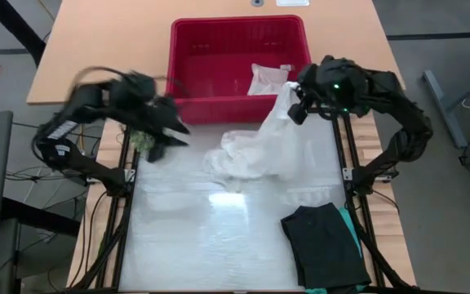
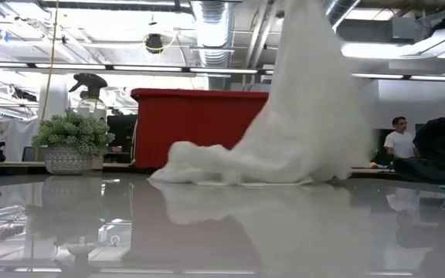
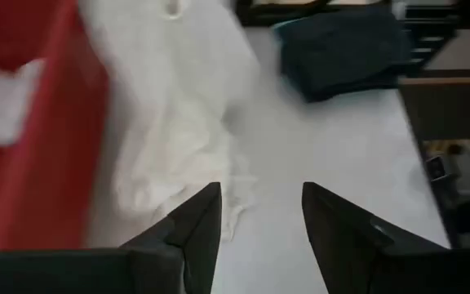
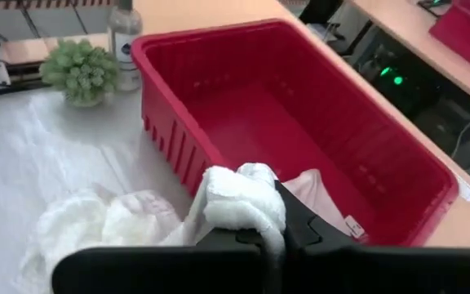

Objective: Fold Laundry from Bin
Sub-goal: Fold the white t-shirt

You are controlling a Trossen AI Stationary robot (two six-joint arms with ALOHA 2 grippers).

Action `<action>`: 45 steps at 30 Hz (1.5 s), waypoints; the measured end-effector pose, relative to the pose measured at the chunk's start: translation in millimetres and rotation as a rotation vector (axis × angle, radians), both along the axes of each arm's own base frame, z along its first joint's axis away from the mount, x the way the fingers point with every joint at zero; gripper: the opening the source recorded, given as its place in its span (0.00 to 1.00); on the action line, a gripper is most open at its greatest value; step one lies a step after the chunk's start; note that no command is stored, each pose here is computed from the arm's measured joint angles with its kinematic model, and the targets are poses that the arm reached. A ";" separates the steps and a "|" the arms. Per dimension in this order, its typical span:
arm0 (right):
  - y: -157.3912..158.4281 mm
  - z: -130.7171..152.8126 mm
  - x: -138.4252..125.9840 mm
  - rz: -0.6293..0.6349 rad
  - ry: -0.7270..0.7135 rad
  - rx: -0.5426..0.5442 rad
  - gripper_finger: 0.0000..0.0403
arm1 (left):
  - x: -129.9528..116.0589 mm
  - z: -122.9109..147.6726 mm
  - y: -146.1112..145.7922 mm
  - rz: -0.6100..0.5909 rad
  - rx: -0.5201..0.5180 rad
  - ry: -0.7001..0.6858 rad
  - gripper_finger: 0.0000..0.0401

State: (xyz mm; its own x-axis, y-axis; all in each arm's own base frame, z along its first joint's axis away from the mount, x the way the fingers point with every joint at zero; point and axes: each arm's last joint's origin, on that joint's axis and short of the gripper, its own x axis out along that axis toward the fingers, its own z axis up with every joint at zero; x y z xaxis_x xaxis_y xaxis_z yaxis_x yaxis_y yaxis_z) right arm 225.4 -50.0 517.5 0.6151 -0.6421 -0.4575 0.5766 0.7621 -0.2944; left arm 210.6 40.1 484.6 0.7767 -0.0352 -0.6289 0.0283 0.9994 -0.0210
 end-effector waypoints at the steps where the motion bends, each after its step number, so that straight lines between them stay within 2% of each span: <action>1: -1.6 -1.7 4.1 0.005 0.007 0.002 0.06 | 11.3 -9.2 -1.6 -0.021 0.010 -0.008 0.40; 6: -15.8 -15.4 22.5 -0.032 0.072 0.027 0.06 | 52.0 -58.2 -11.1 -0.064 0.093 -0.015 0.39; 8: -23.9 -20.8 22.6 -0.090 0.088 0.064 0.06 | 59.7 -73.8 -16.0 -0.067 0.154 -0.003 0.39; 10: -34.5 -27.6 16.8 -0.198 0.112 0.119 0.06 | 65.5 -86.6 -20.9 -0.064 0.199 0.005 0.39; 13: -47.1 -38.6 6.9 -0.318 0.174 0.216 0.06 | 71.9 -92.0 -28.0 -0.070 0.197 -0.039 0.39; 15: -48.3 -41.5 5.2 -0.329 0.188 0.254 0.06 | 72.4 -88.2 -32.2 -0.063 0.204 -0.078 0.39; 17: -42.0 -40.6 4.4 -0.321 0.142 0.319 0.06 | 75.0 -82.6 -34.7 -0.031 0.233 -0.138 0.39; 21: -25.7 -43.3 9.5 -0.180 0.074 0.627 0.06 | 81.5 -77.5 -40.1 0.002 0.215 -0.216 0.39; 22: -18.2 -43.7 11.8 -0.134 0.078 0.672 0.06 | 81.7 -78.2 -42.4 -0.002 0.209 -0.212 0.39; 27: 32.0 -49.8 30.1 0.125 0.180 0.780 0.06 | 67.5 -77.6 -57.2 -0.050 0.187 -0.158 0.39; 31: 88.1 -53.7 34.7 0.460 0.319 0.885 0.06 | 43.4 -68.2 -64.9 -0.066 0.180 -0.148 0.39; 34: 123.2 -51.7 35.7 0.778 0.361 0.847 0.06 | 24.5 -59.6 -67.4 -0.053 0.177 -0.163 0.39; 37: 126.6 -39.5 54.5 1.021 0.175 0.655 0.06 | 6.5 -48.3 -66.9 -0.055 0.171 -0.217 0.39; 39: 109.5 -33.1 75.4 0.981 0.032 0.477 0.06 | -2.8 -41.9 -65.4 -0.036 0.154 -0.254 0.39; 41: 84.2 -33.9 96.6 0.854 -0.048 0.362 0.06 | -7.8 -39.6 -64.0 0.008 0.129 -0.264 0.39; 43: 50.8 -43.0 114.5 0.727 -0.057 0.329 0.07 | -12.4 -38.8 -62.4 0.059 0.112 -0.260 0.39; 45: 12.6 -60.3 128.8 0.581 -0.019 0.361 0.08 | -14.8 -40.5 -61.6 0.088 0.092 -0.238 0.39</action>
